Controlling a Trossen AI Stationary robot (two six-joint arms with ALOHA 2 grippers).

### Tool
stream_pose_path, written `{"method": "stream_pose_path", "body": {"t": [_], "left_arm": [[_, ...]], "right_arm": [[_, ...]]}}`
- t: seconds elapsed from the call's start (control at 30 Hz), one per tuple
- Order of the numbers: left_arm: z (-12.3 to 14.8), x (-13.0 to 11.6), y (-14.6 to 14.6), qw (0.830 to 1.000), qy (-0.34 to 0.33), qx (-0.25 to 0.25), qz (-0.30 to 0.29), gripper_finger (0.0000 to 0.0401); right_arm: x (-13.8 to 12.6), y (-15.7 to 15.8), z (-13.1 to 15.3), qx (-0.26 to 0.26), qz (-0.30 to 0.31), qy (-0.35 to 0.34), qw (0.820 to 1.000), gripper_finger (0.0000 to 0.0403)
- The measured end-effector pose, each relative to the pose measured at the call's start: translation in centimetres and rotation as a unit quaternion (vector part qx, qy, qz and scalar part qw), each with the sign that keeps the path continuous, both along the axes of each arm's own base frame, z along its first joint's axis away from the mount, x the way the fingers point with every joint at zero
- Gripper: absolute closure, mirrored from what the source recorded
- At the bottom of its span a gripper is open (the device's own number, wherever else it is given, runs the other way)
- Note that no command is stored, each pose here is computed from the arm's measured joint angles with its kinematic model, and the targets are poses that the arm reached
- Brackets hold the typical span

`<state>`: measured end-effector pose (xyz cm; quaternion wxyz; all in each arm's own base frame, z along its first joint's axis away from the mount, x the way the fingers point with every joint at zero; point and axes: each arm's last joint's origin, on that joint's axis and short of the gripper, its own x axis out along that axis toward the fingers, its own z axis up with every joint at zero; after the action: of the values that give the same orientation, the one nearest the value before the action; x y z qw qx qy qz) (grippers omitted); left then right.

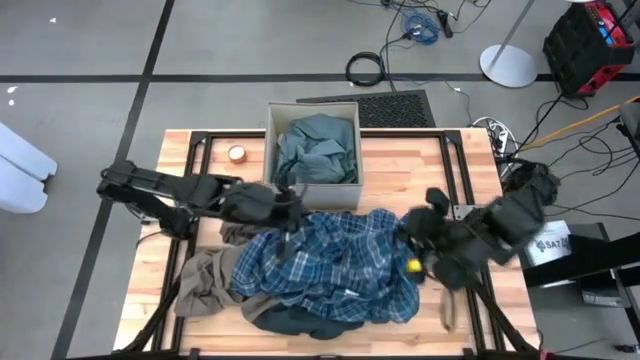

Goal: Sort clothes
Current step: Put the blue plaid shirt into the laundry bin

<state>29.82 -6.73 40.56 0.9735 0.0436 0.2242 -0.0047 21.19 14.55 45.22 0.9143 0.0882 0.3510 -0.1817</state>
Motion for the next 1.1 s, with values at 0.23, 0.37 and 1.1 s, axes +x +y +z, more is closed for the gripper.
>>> {"method": "stream_pose_path", "body": {"t": [0.23,0.37,1.1], "left_arm": [[-5.6,0.9,2.5,0.997,0.073,0.001,0.022,0.0393],[-7.9,1.3,3.9,0.996,0.077,-0.030,0.046,0.0393],[-14.1,1.3,4.7,0.986,0.113,-0.101,0.070,0.0343]], "right_arm": [[-1.5,-5.6,-7.9,0.058,-0.112,0.123,0.984,0.0403],[-2.7,-7.3,-12.3,0.162,-0.115,0.117,0.973,0.0403],[-5.7,-8.2,-26.7,0.290,-0.261,0.188,0.902,0.0317]]}}
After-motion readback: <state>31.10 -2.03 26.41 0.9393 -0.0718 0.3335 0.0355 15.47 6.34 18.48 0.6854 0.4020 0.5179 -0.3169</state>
